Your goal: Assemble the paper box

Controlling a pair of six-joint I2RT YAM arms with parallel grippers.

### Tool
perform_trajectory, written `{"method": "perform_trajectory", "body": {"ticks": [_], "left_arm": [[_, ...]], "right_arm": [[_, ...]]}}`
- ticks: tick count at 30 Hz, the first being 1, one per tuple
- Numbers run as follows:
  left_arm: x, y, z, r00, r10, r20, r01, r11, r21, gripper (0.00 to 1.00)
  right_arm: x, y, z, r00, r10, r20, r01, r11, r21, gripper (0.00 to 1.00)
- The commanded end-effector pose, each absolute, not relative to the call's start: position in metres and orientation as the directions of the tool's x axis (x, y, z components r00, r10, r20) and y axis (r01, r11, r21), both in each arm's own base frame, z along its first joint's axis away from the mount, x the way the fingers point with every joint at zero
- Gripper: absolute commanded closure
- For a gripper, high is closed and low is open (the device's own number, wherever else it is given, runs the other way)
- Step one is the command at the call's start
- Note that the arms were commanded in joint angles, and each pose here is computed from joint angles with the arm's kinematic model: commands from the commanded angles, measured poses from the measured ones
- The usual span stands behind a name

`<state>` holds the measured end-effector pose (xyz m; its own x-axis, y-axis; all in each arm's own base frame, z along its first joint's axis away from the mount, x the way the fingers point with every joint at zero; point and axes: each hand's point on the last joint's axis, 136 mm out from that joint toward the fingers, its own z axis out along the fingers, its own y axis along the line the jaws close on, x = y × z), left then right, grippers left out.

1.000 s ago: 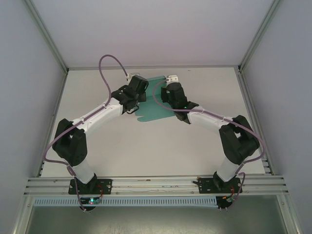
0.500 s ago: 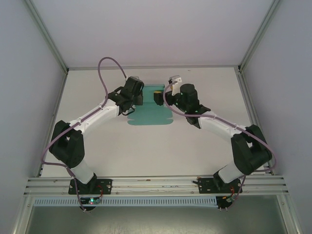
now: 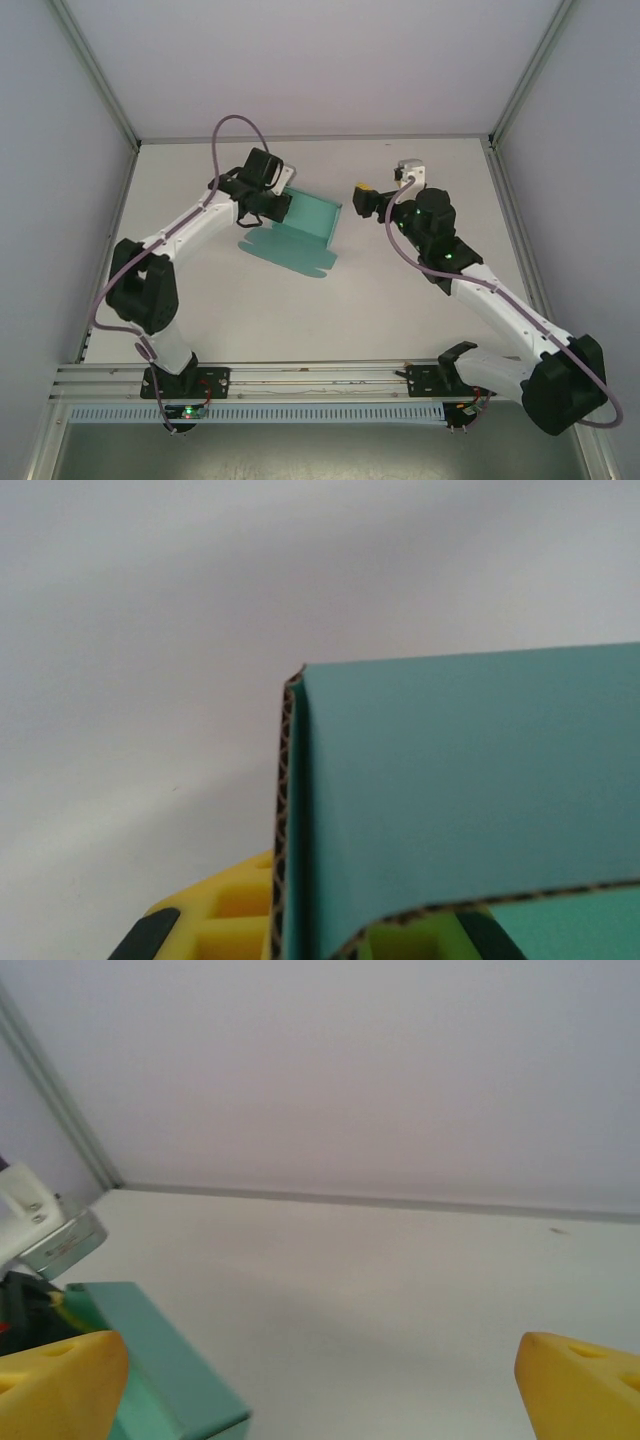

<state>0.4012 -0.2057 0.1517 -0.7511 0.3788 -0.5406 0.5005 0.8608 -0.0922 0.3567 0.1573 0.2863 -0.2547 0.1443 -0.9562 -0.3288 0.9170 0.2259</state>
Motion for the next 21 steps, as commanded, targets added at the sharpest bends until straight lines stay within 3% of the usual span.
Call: {"method": "perform_trajectory", "body": {"ticks": [1, 8, 13, 17, 19, 21], "left_arm": [[0.35, -0.21, 0.113, -0.658, 0.685, -0.313, 0.737, 0.672, -0.078, 1.0], [0.354, -0.216, 0.072, -0.48, 0.877, -0.007, 0.87, 0.477, 0.128, 1.0], [0.376, -0.229, 0.048, -0.397, 0.913, 0.091, 0.906, 0.375, 0.194, 1.0], [0.388, -0.24, 0.059, -0.384, 0.921, 0.065, 0.91, 0.365, 0.197, 0.63], [0.391, -0.245, 0.071, -0.367, 0.93, 0.035, 0.914, 0.353, 0.199, 0.5], [0.392, -0.25, 0.081, -0.347, 0.938, 0.014, 0.921, 0.338, 0.195, 0.45]], "right_arm": [[0.349, 0.122, 0.247, -0.371, 0.134, -0.919, -0.181, 0.96, 0.212, 0.02], [0.337, 0.094, 0.218, -0.442, 0.191, -0.876, -0.1, 0.96, 0.26, 0.01], [0.335, 0.086, 0.202, -0.47, 0.205, -0.859, -0.077, 0.96, 0.271, 0.02], [0.335, 0.085, 0.194, -0.491, 0.202, -0.847, -0.082, 0.958, 0.276, 0.02], [0.335, 0.086, 0.193, -0.497, 0.197, -0.845, -0.091, 0.957, 0.277, 0.02], [0.335, 0.087, 0.192, -0.5, 0.191, -0.845, -0.1, 0.956, 0.275, 0.02]]}}
